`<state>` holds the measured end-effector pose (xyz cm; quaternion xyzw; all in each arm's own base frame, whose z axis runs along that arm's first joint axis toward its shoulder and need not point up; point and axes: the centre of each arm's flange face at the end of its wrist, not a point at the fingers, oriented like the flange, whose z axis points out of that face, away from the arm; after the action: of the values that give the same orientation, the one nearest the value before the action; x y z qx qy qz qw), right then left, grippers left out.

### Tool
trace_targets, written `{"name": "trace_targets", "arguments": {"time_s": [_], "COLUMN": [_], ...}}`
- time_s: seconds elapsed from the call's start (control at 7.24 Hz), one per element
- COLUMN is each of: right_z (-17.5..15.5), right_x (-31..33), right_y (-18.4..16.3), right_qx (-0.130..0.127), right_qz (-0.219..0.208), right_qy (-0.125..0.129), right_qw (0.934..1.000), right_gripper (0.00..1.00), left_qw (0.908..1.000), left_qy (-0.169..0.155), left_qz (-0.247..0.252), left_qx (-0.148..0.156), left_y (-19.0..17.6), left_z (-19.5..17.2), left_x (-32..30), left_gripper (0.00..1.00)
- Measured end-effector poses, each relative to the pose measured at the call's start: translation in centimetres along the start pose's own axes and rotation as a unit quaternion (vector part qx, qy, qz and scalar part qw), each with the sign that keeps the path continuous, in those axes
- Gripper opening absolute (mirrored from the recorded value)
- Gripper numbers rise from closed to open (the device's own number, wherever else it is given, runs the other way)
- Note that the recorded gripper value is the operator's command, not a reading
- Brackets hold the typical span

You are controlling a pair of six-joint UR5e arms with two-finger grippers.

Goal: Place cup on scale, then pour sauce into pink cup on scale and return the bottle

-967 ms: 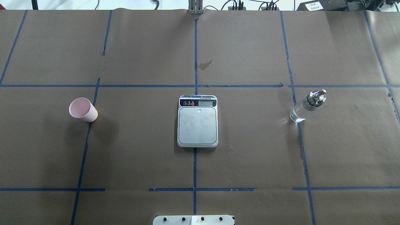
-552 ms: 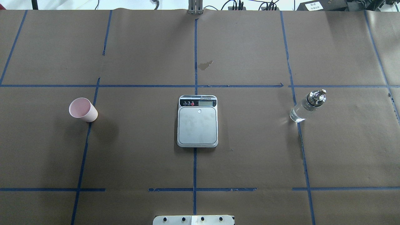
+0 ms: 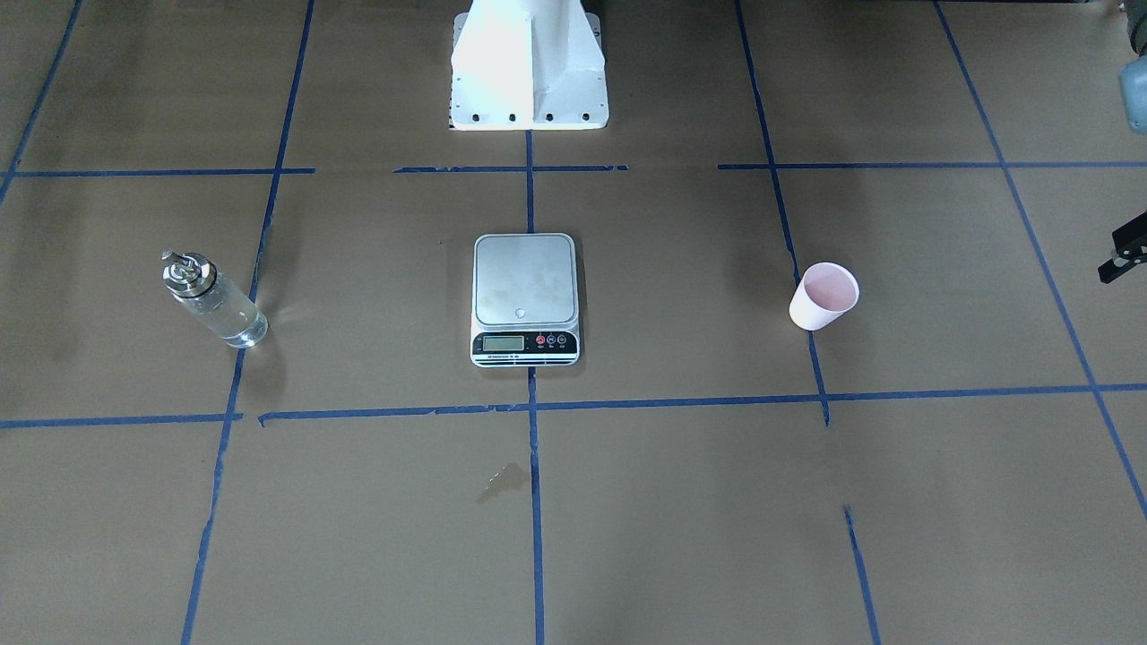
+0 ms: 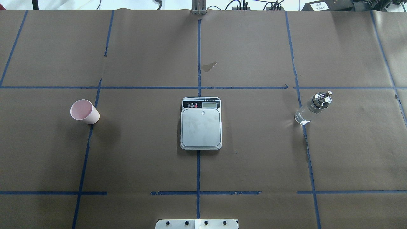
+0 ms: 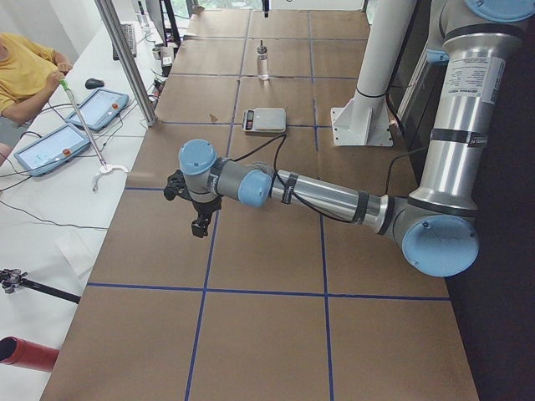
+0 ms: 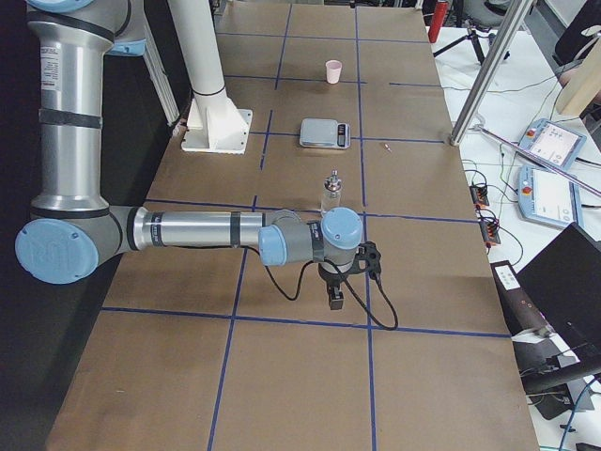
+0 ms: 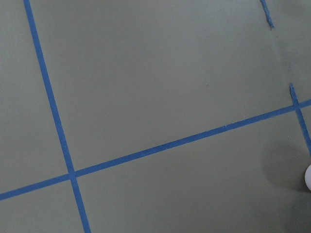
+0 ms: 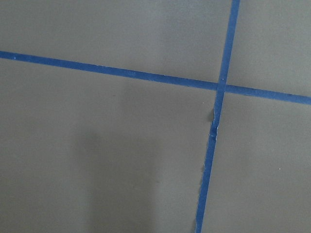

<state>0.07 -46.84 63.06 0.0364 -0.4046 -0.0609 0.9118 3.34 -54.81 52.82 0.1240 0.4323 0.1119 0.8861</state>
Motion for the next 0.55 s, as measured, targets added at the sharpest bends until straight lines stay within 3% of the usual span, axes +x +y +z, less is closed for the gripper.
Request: {"name": "trace_targets", "arguments": {"time_s": [0.28, 0.55], "right_z": [-0.5, -0.5], "right_x": [-1.1, -1.4], "right_y": [-0.3, -0.5], "right_qx": [0.024, 0.043], "right_qz": [0.025, 0.038], "right_qy": [-0.029, -0.038], "right_qw": [0.9990, 0.9976], "right_gripper": [1.00, 1.00], "left_qw": [0.9992, 0.9981], "left_qy": [0.036, 0.037], "left_qz": [-0.016, -0.047], "left_qx": [0.010, 0.018], "left_y": [0.2, 0.6], "left_z": [4.5, 9.6], "left_x": [6.3, 15.3], "left_gripper": [0.99, 0.99]}}
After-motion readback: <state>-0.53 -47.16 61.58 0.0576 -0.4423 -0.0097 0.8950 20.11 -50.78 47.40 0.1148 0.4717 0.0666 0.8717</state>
